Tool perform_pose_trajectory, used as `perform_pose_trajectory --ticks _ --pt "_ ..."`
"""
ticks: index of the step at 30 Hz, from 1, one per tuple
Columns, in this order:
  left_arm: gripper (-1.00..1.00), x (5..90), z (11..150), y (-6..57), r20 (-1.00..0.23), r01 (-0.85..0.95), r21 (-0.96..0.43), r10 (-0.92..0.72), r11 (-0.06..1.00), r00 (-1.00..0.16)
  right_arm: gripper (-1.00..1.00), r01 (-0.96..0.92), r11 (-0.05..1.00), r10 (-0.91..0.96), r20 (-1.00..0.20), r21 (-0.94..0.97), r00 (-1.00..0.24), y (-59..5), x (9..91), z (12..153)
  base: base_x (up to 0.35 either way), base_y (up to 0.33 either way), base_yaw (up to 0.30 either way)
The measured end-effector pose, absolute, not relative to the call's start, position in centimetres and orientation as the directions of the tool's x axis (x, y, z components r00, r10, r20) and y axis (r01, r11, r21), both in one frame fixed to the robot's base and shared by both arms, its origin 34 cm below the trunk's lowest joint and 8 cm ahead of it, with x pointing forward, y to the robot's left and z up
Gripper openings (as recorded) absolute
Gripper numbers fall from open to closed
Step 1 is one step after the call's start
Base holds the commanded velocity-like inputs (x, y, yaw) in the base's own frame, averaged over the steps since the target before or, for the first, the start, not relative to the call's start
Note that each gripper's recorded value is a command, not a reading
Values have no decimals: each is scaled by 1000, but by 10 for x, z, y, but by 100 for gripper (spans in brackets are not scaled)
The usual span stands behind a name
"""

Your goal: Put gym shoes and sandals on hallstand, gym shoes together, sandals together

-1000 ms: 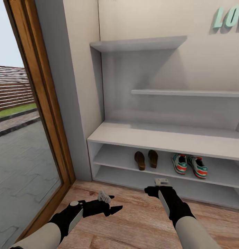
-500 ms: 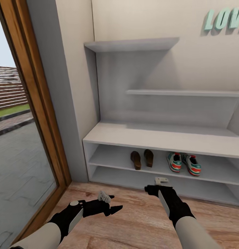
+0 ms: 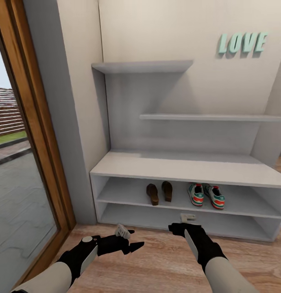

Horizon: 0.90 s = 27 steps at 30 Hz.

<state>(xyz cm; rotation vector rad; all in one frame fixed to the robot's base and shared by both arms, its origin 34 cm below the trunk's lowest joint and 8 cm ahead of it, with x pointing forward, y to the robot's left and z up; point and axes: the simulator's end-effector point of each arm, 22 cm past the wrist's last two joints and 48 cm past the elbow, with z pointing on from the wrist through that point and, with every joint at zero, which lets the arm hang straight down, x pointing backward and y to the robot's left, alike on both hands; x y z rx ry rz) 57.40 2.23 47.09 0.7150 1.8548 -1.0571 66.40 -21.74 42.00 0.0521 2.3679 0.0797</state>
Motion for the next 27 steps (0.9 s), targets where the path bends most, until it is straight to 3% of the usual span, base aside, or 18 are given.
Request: perform_pose_trajectory --ticks 9,14,27 --pt "100 577 489 28 -900 802 -352 62 483 -432 100 -52 988 52 -617 148 -785 -190 624 381 0 0 0" --pt "100 577 499 46 -900 809 -348 72 473 -429 100 -227 913 46 -640 339 -767 -128 601 377 0 0 0" --pt "100 578 531 47 -900 825 -358 74 437 -430 100 -312 783 31 -535 538 -845 -75 542 383 0 0 0"
